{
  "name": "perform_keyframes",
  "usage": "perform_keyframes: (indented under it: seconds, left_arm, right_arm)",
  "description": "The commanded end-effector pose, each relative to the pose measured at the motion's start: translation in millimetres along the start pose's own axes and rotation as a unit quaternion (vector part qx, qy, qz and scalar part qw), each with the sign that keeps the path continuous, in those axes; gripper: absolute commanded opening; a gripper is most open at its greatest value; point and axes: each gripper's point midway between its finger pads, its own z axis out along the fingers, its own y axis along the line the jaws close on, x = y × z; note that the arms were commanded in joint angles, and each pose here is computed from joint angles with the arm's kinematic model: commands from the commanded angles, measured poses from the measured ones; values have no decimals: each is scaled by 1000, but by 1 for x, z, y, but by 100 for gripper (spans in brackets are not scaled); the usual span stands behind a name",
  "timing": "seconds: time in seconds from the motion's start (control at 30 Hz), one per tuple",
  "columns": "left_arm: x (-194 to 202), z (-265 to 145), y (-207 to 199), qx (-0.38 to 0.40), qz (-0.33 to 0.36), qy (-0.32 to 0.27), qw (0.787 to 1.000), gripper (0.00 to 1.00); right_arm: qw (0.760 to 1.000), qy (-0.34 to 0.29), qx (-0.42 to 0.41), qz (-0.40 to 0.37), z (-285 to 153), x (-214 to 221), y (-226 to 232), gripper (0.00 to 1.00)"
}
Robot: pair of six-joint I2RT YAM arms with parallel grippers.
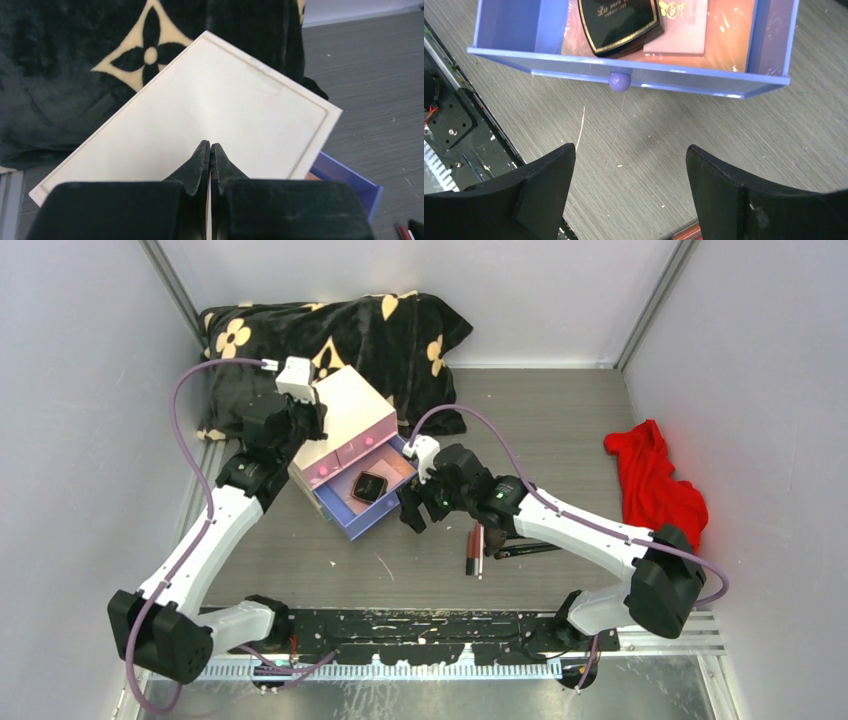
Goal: Organize the makeup
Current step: Close the drawer in the storage box.
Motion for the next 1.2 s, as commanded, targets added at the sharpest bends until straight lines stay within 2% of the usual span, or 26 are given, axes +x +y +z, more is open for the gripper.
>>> perform_keyframes:
  seconds: [0.0,0.27,0.53,0.57,0.7,0.73,0.9,1.17]
  left_arm:
    - [-16,12,16,-6,-37,-31,999,0]
    - [29,29,34,-30,-72,36,996,0]
    - [66,34,37,-32,-92,63,993,0]
    - [67,34,38,-34,-92,64,993,0]
    - [72,34,38,-33,-93,68,993,0]
    - [72,34,38,-32,-94,68,993,0]
    - [73,33,40,-32,-94,69,993,0]
    - [78,34,44,-35,-98,74,992,0]
  right_arm:
    - [999,-37,-18,6,-10,-16,9,85]
    - [999,-24,-27,14,-5,-5,13,85]
    - [999,-31,-16,10,4,-10,10,83]
    - [999,-33,-16,10,6,-12,10,81]
    - [999,-31,-23,11,16,-13,12,24]
    - [999,-31,-24,11,19,-13,13,16]
    - [999,-35,-7,3,34,-12,4,13]
    - [995,-82,47,-8,48,-34,-16,7]
